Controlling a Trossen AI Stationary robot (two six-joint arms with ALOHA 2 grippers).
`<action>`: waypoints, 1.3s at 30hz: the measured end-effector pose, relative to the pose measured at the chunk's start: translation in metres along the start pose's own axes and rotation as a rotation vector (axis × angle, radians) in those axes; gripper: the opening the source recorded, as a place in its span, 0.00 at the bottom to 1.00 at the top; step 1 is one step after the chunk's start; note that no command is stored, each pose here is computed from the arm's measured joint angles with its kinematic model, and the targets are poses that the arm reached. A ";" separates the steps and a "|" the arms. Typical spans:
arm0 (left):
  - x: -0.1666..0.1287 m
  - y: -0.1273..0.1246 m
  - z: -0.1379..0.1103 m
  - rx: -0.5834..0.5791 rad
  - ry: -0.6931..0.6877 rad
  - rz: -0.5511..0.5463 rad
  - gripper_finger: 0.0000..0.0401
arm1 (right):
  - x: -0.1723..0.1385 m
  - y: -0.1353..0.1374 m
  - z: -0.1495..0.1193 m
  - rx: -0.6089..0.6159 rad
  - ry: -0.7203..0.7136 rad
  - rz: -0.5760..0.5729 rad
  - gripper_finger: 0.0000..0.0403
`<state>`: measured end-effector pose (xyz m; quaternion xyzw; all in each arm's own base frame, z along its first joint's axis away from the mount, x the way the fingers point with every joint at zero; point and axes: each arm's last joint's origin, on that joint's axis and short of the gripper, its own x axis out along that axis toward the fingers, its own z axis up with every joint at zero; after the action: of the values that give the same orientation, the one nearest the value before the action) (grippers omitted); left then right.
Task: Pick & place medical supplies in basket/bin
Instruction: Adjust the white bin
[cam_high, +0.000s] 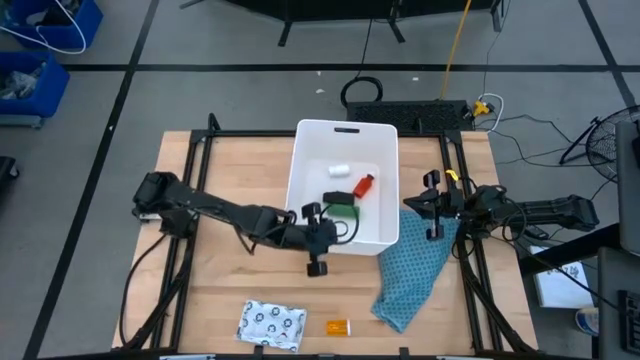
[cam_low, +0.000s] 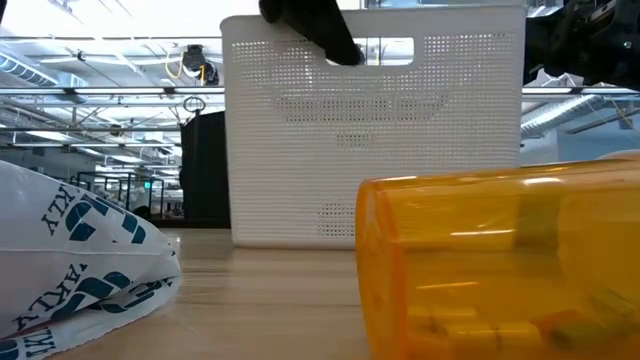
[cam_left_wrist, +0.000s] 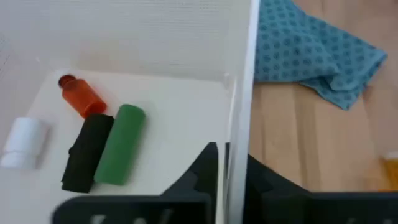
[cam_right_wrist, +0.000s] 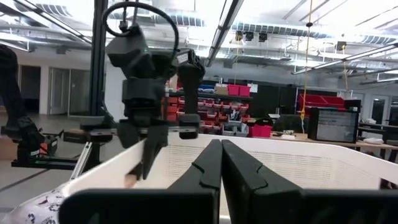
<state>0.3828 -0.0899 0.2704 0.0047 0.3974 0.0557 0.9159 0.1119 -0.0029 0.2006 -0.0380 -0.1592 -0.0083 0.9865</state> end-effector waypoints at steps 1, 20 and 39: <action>0.001 0.003 0.001 -0.009 0.001 0.001 0.05 | 0.000 0.000 0.000 0.000 -0.001 0.001 0.00; 0.006 0.021 0.007 -0.172 -0.043 0.078 0.07 | 0.000 0.000 0.000 0.015 -0.001 0.004 0.00; 0.008 0.021 0.008 -0.041 -0.022 -0.035 0.20 | 0.000 0.000 -0.001 0.028 0.008 0.004 0.00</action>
<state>0.3914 -0.0679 0.2710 -0.0203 0.3863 0.0477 0.9209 0.1122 -0.0028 0.1999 -0.0247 -0.1553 -0.0042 0.9876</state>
